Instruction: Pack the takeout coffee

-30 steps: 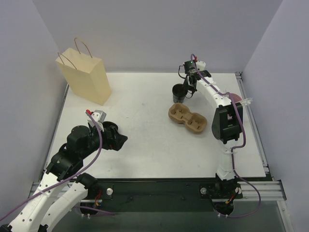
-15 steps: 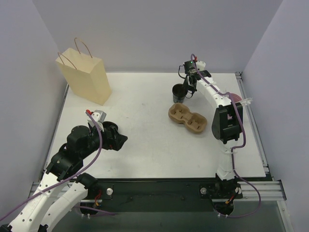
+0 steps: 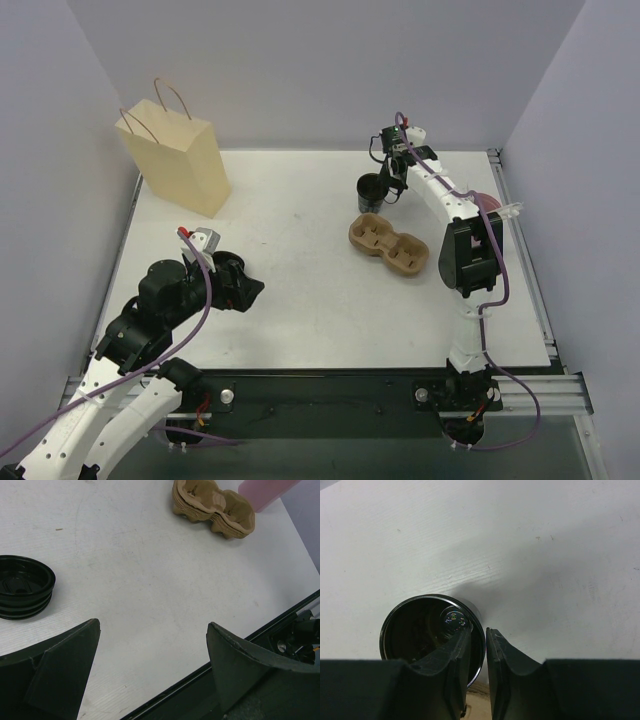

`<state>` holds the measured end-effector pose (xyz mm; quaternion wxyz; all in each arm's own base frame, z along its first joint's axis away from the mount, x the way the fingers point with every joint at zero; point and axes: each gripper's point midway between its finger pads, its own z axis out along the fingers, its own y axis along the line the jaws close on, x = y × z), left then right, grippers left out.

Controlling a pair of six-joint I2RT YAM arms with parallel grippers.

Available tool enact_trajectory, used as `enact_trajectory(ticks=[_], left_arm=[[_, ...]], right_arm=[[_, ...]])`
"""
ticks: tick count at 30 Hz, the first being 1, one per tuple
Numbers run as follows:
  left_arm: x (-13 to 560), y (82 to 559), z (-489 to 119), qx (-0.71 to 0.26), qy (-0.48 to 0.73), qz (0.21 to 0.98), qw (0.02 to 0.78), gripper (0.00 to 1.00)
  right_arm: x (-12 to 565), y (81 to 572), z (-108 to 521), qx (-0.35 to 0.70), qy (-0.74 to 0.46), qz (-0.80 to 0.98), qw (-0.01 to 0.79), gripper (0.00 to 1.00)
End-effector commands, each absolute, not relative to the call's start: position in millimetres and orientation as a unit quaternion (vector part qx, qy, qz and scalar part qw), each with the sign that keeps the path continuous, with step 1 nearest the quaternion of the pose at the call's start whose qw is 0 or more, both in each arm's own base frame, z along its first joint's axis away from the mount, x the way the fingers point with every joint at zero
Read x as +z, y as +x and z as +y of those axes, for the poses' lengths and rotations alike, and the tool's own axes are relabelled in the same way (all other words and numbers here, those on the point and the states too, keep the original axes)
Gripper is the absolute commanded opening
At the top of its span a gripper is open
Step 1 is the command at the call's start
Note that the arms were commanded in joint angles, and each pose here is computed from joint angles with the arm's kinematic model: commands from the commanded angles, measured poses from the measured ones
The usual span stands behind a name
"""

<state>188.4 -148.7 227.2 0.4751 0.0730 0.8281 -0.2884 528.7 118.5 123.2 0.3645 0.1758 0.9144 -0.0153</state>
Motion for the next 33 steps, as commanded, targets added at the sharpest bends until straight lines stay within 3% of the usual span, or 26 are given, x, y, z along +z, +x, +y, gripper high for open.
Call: enact_trajectory(ticks=[1, 10, 20, 29, 33], left_arm=[[239.1, 191.9, -152.5, -0.301, 0.071, 0.813, 0.492, 0.97], [239.4, 192.0, -152.2, -0.301, 0.071, 0.813, 0.493, 0.97], [239.4, 192.0, -152.2, -0.301, 0.071, 0.813, 0.493, 0.97], [239.4, 192.0, -152.2, -0.301, 0.071, 0.813, 0.493, 0.97], [239.4, 192.1, -152.6, -0.302, 0.071, 0.813, 0.493, 0.97]], right_arm=[[122.0, 519.5, 111.6, -0.024, 0.184, 0.917, 0.352, 0.21], [122.0, 519.4, 112.1, -0.025, 0.182, 0.918, 0.352, 0.20], [121.0, 521.8, 115.3, -0.017, 0.177, 0.920, 0.350, 0.09], [121.3, 522.3, 117.9, -0.008, 0.179, 0.920, 0.349, 0.14], [125.1, 523.6, 121.5, 0.003, 0.176, 0.920, 0.351, 0.06]])
